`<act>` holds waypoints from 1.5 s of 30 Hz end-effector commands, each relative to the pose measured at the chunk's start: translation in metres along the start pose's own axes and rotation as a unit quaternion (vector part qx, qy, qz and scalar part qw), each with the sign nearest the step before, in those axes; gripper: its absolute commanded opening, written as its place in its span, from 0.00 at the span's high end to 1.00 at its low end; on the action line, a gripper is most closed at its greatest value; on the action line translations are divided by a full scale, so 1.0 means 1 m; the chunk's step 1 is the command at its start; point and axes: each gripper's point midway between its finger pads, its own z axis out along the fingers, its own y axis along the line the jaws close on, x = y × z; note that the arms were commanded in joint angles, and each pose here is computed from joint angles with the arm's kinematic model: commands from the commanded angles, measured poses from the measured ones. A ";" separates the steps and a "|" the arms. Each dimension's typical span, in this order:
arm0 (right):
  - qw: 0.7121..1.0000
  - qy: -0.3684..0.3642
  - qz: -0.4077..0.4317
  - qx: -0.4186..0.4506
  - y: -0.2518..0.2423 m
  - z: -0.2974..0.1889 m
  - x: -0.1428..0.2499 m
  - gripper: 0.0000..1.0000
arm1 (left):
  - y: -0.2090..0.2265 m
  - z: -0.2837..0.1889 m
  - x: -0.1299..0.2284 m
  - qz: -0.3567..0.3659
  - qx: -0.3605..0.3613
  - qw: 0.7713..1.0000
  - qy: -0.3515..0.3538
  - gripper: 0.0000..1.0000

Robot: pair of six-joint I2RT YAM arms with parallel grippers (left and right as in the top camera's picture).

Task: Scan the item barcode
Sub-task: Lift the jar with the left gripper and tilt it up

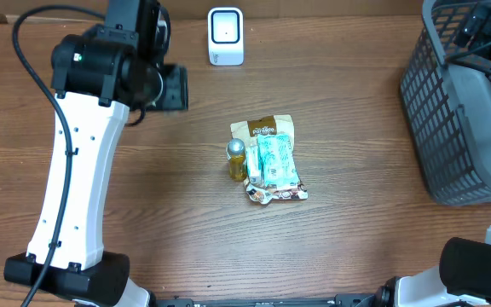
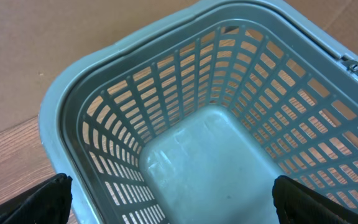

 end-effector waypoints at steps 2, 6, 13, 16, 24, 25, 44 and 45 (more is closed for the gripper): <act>1.000 -0.016 0.005 0.002 -0.002 -0.009 -0.009 0.00 | -0.013 0.005 0.021 0.013 0.020 0.999 0.044 0.82; 1.000 -0.016 0.005 0.002 -0.002 -0.009 -0.009 0.00 | -0.043 0.009 0.046 -0.013 0.102 0.989 0.106 0.78; 1.000 -0.016 0.005 0.002 -0.002 -0.009 -0.009 0.00 | -0.069 0.025 0.076 -0.243 0.134 0.935 0.223 0.75; 1.000 -0.016 0.005 0.002 -0.002 -0.009 -0.009 0.00 | -0.065 0.037 0.091 -0.368 0.084 0.888 0.264 0.73; 1.000 -0.016 0.005 0.002 -0.002 -0.009 -0.009 0.00 | -0.093 0.037 0.100 -0.514 0.095 0.779 0.346 0.96; 1.000 -0.016 0.005 0.002 -0.002 -0.009 -0.009 0.00 | -0.100 0.035 0.097 -0.511 0.115 0.776 0.352 0.96; 1.000 -0.016 0.005 0.002 -0.002 -0.009 -0.009 0.00 | -0.182 -0.019 0.090 -0.419 0.306 0.723 0.456 0.96; 1.000 -0.016 0.005 0.002 -0.002 -0.009 -0.009 0.00 | -0.183 -0.022 0.090 -0.418 0.312 0.717 0.462 0.96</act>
